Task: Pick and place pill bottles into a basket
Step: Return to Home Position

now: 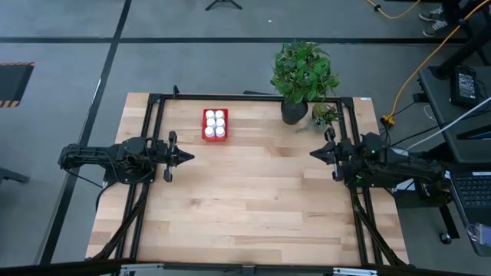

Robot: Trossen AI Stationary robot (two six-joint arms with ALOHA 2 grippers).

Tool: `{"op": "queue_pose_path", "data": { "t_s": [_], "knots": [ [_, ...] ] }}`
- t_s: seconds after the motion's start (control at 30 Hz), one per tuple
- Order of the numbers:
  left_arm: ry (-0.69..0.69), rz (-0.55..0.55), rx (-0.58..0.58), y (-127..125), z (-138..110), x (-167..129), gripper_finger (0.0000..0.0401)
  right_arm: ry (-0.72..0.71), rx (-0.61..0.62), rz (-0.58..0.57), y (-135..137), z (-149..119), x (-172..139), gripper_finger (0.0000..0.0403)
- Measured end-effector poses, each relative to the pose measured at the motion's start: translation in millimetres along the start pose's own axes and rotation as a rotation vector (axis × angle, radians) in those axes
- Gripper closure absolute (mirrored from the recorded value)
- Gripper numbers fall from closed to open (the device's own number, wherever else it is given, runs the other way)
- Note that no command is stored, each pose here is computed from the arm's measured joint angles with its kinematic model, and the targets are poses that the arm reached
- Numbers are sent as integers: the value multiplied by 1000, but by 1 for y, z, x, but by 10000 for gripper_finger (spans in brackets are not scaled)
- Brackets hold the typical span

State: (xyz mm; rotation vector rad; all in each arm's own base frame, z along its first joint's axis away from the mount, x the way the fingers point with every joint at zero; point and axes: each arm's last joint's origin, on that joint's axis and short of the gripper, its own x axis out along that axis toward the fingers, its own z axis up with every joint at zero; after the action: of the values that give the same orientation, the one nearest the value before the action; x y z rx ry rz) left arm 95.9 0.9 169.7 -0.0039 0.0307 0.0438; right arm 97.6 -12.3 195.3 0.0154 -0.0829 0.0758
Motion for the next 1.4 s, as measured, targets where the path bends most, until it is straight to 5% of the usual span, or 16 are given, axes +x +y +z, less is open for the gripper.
{"op": "queue_pose_path", "data": {
  "t_s": [0.33,0.8,1.4],
  "knots": [
    [0,0,9,0,0,0,398,62,8,-117,-5,-27,3,393],
    [-3,35,18,1,0,0,400,31,-66,-115,-5,-23,3,393],
    [-3,36,18,1,0,0,394,47,23,-117,-5,-25,3,393]
  ]
}}
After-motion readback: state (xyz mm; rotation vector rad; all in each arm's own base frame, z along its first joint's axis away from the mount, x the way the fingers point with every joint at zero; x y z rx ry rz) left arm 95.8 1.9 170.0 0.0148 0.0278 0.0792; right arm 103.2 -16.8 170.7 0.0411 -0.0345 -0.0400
